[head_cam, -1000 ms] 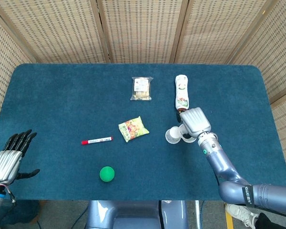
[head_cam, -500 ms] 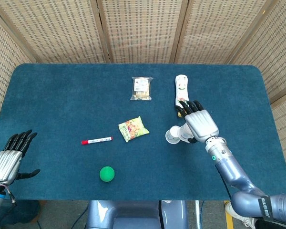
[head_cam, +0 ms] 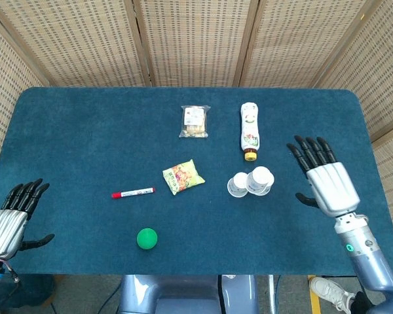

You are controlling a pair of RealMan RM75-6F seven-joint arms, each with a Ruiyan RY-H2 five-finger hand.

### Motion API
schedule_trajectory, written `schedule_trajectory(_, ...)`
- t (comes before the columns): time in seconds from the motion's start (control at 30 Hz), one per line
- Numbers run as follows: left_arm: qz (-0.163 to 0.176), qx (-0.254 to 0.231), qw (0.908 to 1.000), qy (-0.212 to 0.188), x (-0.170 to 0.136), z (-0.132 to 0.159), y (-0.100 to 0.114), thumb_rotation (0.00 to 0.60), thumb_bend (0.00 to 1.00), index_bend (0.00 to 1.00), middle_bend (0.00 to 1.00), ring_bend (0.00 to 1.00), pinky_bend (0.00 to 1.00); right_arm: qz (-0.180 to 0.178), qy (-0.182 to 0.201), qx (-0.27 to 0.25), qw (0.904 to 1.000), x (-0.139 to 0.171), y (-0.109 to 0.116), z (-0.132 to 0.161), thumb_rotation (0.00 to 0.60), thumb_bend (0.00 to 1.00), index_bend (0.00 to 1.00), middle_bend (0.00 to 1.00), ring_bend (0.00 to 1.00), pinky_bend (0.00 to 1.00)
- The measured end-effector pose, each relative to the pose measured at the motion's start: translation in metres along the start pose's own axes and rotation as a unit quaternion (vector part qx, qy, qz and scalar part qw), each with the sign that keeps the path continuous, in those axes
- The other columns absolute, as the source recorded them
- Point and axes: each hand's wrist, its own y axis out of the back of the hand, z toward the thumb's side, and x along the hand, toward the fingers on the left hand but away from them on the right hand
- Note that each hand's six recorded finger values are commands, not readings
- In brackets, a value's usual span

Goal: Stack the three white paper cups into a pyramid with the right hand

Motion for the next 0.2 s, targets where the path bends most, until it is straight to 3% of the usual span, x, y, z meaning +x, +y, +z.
schedule_trajectory(0.2, 0.018, -0.009, 0.9998, -0.008, -0.010, 0.000, 0.003, 0.600, 0.00, 0.00, 0.00, 0.00, 0.00, -0.014, -0.061, -0.029, 0.9977, 0.060, -0.037, -0.053, 0.600, 0.00, 0.00, 0.00, 0.00, 0.00)
